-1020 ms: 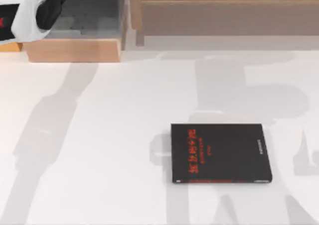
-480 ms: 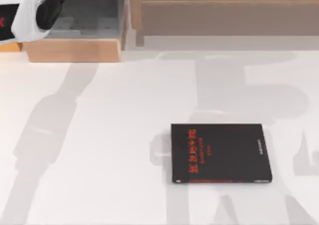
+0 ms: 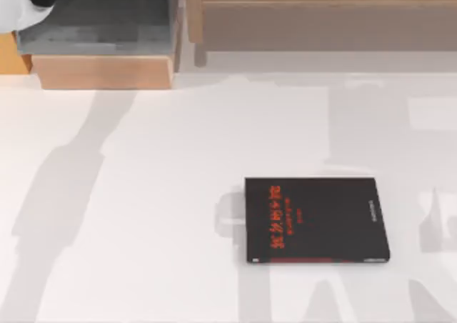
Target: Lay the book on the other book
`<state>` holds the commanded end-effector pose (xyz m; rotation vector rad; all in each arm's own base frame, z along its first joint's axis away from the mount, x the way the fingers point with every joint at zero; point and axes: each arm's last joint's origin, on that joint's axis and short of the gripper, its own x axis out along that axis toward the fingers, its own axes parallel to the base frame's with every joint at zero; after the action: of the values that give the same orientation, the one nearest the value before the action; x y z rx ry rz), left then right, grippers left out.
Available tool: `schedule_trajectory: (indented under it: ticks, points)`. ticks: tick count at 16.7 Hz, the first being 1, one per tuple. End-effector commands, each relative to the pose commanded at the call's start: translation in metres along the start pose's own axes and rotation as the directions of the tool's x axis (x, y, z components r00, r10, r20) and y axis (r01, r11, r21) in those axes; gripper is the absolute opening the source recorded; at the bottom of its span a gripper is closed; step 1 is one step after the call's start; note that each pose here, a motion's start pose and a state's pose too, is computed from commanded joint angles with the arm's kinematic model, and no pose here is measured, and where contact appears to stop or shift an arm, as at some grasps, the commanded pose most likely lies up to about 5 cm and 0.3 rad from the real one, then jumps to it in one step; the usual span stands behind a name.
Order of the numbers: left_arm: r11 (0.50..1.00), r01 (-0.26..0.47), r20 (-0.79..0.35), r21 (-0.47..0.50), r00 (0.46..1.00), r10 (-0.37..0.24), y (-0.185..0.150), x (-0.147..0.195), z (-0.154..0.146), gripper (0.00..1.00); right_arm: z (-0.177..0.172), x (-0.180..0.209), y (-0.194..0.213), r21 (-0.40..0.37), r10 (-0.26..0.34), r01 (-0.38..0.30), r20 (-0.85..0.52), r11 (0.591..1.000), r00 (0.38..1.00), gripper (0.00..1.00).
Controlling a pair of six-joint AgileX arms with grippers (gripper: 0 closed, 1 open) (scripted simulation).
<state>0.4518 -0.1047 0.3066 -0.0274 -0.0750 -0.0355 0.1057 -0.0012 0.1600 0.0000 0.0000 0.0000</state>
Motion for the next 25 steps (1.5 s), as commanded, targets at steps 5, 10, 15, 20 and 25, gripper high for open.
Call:
schedule_trajectory:
  ticks: [5,10,15,20,25]
  points:
    - [1.0,-0.023,-0.036,0.002,0.999,0.023,0.002,0.001,-0.023,0.0,0.0,0.0,0.0,0.0,0.0,0.0,0.0,1.0,1.0,1.0]
    - [1.0,-0.018,-0.076,0.001,0.997,0.018,-0.003,-0.003,-0.049,0.0,0.0,0.0,0.0,0.0,0.0,0.0,0.0,1.0,1.0,1.0]
    - [1.0,-0.025,-0.07,0.011,0.997,0.025,-0.002,-0.004,-0.044,0.0,0.0,0.0,0.0,0.0,0.0,0.0,0.0,1.0,1.0,1.0]
    - [0.984,-0.106,0.038,0.145,0.994,0.101,-0.021,-0.032,0.017,0.0,0.0,0.0,0.0,0.0,0.0,0.0,0.0,1.0,1.0,1.0]
    - [0.928,-0.197,0.13,0.315,0.978,0.164,-0.065,-0.089,0.092,0.0,0.0,0.0,0.0,0.0,0.0,0.0,0.0,1.0,1.0,1.0]
